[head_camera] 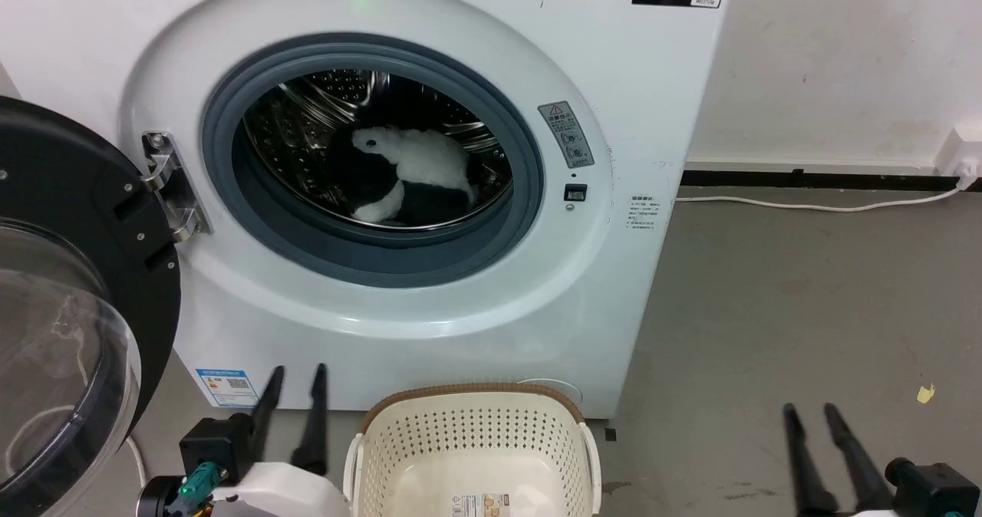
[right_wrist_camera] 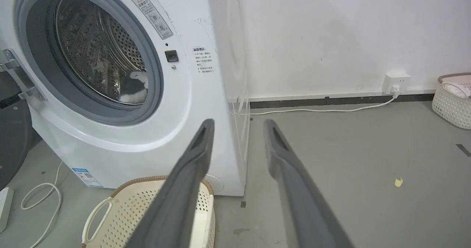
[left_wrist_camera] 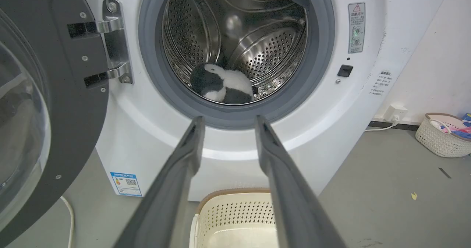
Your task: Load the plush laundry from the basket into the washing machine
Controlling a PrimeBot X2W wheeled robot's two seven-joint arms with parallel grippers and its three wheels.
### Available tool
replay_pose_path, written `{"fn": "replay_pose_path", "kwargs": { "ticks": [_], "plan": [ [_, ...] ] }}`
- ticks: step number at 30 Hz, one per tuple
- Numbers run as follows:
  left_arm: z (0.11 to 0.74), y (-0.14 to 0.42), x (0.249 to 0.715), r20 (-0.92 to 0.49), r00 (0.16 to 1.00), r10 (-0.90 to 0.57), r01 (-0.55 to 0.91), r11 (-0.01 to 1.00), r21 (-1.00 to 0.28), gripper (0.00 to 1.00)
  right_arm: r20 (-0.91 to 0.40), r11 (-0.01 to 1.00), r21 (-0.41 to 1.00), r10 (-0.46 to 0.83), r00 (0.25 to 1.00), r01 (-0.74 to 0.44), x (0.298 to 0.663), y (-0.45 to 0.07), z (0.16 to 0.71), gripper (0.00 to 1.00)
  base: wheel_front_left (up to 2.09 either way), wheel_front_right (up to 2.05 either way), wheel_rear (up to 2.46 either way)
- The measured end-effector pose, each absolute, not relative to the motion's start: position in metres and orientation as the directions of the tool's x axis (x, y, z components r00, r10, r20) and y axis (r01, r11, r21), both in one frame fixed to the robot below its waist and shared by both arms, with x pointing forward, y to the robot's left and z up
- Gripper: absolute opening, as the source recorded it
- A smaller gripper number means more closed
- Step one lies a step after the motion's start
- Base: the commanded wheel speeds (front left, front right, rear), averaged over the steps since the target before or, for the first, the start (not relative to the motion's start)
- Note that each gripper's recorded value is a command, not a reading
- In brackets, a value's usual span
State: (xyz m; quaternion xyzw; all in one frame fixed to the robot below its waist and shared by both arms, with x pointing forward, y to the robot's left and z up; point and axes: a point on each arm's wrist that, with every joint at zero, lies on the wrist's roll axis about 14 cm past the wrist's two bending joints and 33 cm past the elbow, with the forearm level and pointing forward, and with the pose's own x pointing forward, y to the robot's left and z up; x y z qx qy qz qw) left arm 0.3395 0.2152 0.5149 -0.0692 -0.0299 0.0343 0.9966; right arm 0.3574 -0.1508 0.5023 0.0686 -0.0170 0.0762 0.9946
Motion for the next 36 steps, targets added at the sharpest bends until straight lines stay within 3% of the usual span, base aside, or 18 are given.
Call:
{"fn": "replay_pose_path", "kwargs": {
  "ticks": [36],
  "plan": [
    [0.525, 0.200, 0.354, 0.068, 0.997, 0.033, -0.026, 0.994, -0.104, 0.00, 0.018, 0.984, 0.097, 0.146, 0.989, -0.148, 0.359, -0.153, 0.504, 0.00, 0.00, 0.00, 0.00]
  ]
}}
